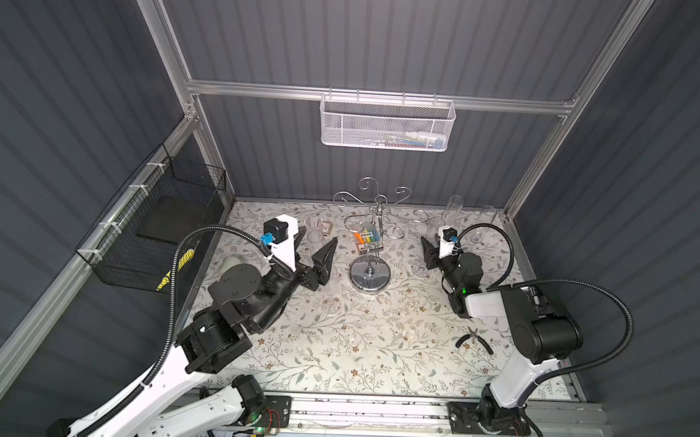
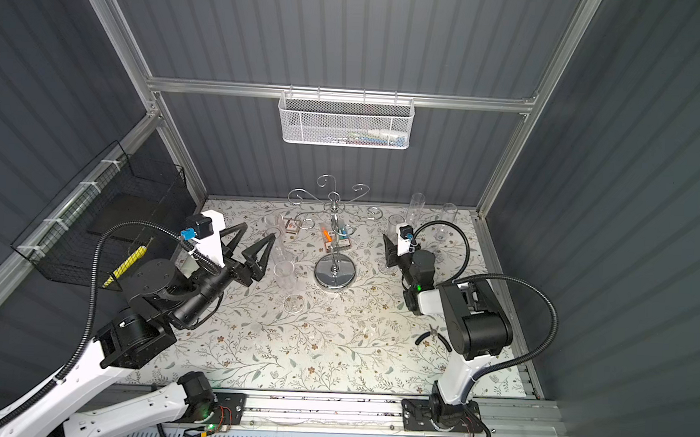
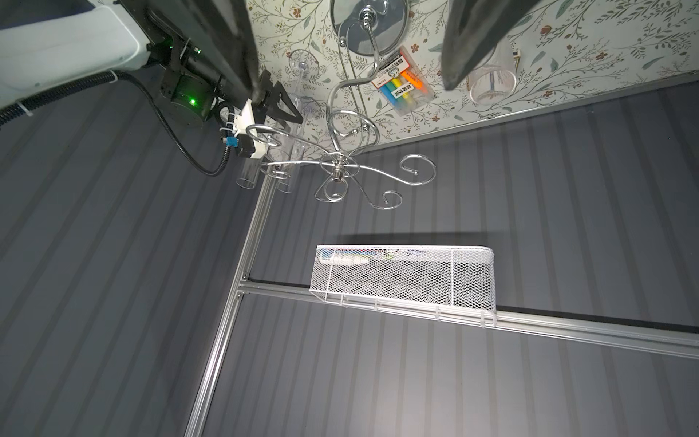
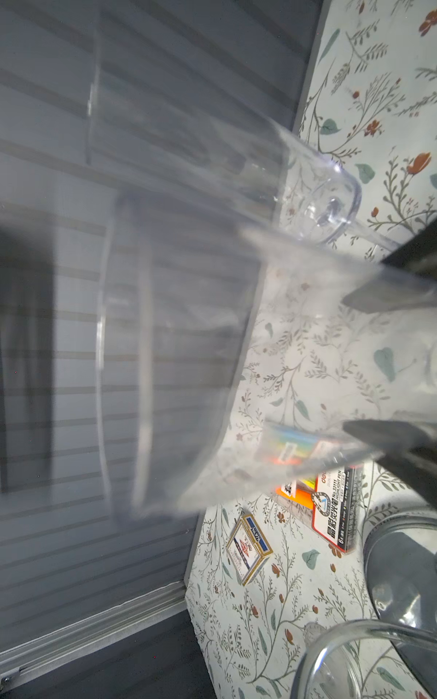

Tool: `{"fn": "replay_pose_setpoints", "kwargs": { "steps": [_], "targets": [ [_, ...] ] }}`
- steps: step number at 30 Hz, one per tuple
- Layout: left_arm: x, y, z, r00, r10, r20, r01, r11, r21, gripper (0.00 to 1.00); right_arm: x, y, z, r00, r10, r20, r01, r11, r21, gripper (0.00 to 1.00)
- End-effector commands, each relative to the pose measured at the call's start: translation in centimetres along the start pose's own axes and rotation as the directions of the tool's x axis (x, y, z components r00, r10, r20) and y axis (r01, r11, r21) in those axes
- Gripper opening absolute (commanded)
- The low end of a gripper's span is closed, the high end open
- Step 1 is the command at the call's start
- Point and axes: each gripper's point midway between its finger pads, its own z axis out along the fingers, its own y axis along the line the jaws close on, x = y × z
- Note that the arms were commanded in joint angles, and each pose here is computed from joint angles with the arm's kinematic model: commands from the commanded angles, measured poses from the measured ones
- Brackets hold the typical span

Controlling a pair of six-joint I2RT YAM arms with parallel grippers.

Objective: Take the wine glass off the wine glass rack

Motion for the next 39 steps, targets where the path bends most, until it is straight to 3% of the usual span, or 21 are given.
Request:
{"fn": "replay_pose_setpoints", "kwargs": {
  "steps": [1, 4, 6, 9, 13, 15, 21, 27, 30, 33, 36, 39],
  "targets": [
    [-0.4, 0.7, -0.3, 1.000, -0.019, 0.021, 0.019, 0.999, -0.028, 0.78, -1.3, 0.2, 0.5, 0.998, -0.020, 0.053, 0.020, 1.000, 0.001, 0.47],
    [-0.4, 0.8, -0.4, 1.000, -0.020, 0.024, 0.021, 0.999, -0.033, 0.78, -1.1, 0.2, 0.4, 0.998, -0.013, 0.058, 0.012, 1.000, 0.007, 0.49],
    [-0.3, 0.8, -0.4, 1.000, -0.018, 0.022, 0.019, 0.999, -0.035, 0.78, -0.9, 0.1, 0.3, 0.998, -0.012, 0.056, 0.011, 1.000, 0.014, 0.58],
    [-0.3, 0.9, -0.4, 1.000, -0.017, 0.023, 0.018, 0.999, -0.039, 0.79, -1.0, -0.4, 0.2, 0.998, 0.006, 0.059, -0.008, 0.999, 0.046, 0.98],
    [-0.4, 1.2, -0.3, 1.000, -0.003, 0.027, 0.005, 0.998, -0.058, 0.86, -1.9, -0.5, -0.2, 0.997, 0.009, 0.079, -0.013, 0.998, 0.057, 0.99],
    [-0.5, 1.3, -0.2, 0.999, 0.008, 0.033, -0.006, 0.998, -0.067, 0.99, -2.6, -0.7, -0.6, 0.995, 0.000, 0.098, -0.007, 0.998, 0.067, 0.99],
    [-1.1, 1.7, 0.0, 0.996, 0.066, 0.052, -0.061, 0.993, -0.101, 1.00, -5.9, -1.5, -2.1, 0.988, -0.035, 0.153, 0.017, 0.992, 0.122, 0.99],
    [-1.8, 4.1, -0.3, 0.986, 0.149, 0.075, -0.126, 0.958, -0.256, 1.00, -10.2, -2.2, -4.3, 0.978, -0.063, 0.199, 0.031, 0.987, 0.161, 0.99],
    [-1.6, 5.6, -0.5, 0.971, 0.236, 0.037, -0.208, 0.913, -0.350, 1.00, -11.5, -3.1, -6.8, 0.976, -0.038, 0.214, -0.009, 0.977, 0.215, 0.99],
    [-0.7, 8.3, -1.3, 0.963, 0.269, -0.020, -0.243, 0.830, -0.503, 1.00, -11.3, -3.5, -10.0, 0.980, -0.018, 0.200, -0.035, 0.965, 0.259, 0.99],
    [1.0, 10.0, -2.2, 0.943, 0.328, -0.054, -0.295, 0.753, -0.588, 1.00, -9.5, -3.9, -12.7, 0.994, 0.005, 0.105, -0.037, 0.951, 0.306, 0.99],
    [3.5, 12.5, -3.9, 0.941, 0.332, -0.061, -0.278, 0.658, -0.700, 1.00, -6.6, -5.2, -15.1, 0.999, 0.044, -0.007, -0.037, 0.915, 0.402, 0.99]
  ]
}}
